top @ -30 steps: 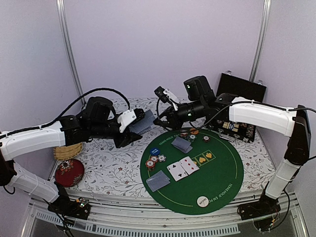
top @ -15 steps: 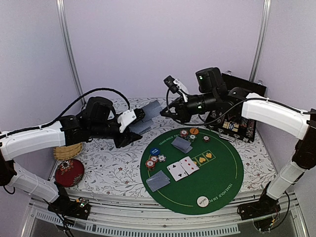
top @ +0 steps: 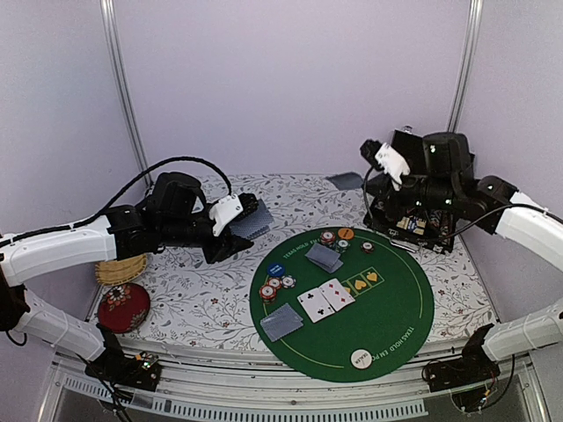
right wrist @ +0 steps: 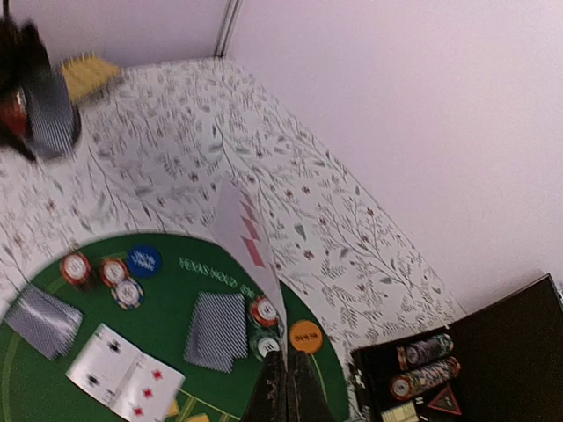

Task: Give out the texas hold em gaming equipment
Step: Flop the poker card in the community card area.

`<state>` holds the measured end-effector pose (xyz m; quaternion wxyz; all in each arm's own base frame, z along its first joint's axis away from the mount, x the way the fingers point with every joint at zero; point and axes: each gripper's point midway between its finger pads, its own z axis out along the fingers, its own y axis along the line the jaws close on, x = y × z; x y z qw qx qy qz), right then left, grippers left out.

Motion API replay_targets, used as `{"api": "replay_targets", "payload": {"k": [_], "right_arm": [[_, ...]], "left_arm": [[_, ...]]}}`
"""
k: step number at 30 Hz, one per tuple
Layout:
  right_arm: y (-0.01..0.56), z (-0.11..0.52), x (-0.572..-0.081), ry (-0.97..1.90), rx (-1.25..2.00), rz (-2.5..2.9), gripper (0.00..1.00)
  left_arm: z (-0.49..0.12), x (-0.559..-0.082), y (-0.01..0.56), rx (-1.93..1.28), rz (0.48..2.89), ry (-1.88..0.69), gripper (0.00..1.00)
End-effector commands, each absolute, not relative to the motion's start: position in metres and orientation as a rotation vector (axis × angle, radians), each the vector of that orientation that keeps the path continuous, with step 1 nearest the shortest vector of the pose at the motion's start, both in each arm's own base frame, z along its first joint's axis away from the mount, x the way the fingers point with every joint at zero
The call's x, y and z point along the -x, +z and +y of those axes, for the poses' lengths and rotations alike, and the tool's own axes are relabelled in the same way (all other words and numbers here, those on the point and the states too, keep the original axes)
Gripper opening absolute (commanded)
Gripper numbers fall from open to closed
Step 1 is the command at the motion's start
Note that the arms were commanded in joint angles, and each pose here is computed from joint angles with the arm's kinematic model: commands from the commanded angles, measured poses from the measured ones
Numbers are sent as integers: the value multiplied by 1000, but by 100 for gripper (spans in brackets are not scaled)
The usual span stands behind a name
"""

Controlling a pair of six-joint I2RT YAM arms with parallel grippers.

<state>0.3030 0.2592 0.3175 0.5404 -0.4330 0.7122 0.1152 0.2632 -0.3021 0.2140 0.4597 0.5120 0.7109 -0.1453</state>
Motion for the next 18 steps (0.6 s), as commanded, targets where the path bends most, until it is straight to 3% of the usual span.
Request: {"api": "replay_targets", "payload": {"k": [1,7,18], "right_arm": [[225,224,-324,-198,1287,1695,2],[167,229,-336,-335,1453,1571,2],[71,224,-294,-309,1861,1421,1]], "left_arm": [[-305,-264,216,-1256,1736,-365,45],[-306,-262,219,-1257,1731,-377,45],[-307,-260,220,-1263,1721,-380,45]]}}
